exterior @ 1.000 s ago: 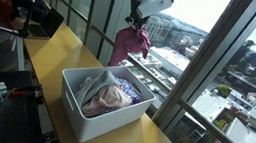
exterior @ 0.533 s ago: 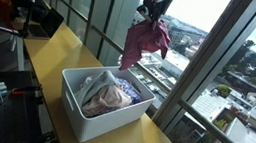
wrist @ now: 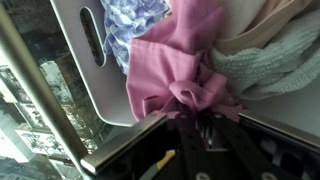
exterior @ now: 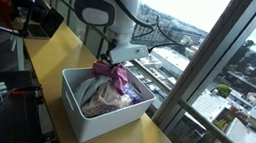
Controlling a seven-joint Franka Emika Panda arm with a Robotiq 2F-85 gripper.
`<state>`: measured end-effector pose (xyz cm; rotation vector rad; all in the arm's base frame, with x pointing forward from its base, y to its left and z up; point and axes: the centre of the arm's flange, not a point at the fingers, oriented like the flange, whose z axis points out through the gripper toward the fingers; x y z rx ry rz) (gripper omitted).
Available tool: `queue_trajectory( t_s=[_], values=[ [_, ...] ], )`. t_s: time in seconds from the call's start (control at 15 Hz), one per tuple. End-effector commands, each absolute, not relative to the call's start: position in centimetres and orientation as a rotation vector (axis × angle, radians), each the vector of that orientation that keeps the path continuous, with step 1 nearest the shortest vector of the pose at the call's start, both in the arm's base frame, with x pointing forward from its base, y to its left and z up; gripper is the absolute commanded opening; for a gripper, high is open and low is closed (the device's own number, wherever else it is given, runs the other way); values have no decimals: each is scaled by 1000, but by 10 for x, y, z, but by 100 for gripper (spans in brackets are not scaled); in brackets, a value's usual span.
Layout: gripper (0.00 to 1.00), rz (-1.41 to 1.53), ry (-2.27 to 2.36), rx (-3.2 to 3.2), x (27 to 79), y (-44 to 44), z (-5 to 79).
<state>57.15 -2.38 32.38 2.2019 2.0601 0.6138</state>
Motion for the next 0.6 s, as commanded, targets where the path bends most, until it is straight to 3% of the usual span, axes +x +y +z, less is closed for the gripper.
queue_trajectory(
  t_s=[0.0,0.07,0.13,0.2,0.53],
  values=[
    [3,573,2126,2270,573,-17,236],
    [3,549,2145,2298,571,-15,217],
    [29,519,2163,2323,569,-13,200],
    [40,500,2177,2346,568,-12,189],
    [75,536,2180,2352,572,-6,207]
  ],
)
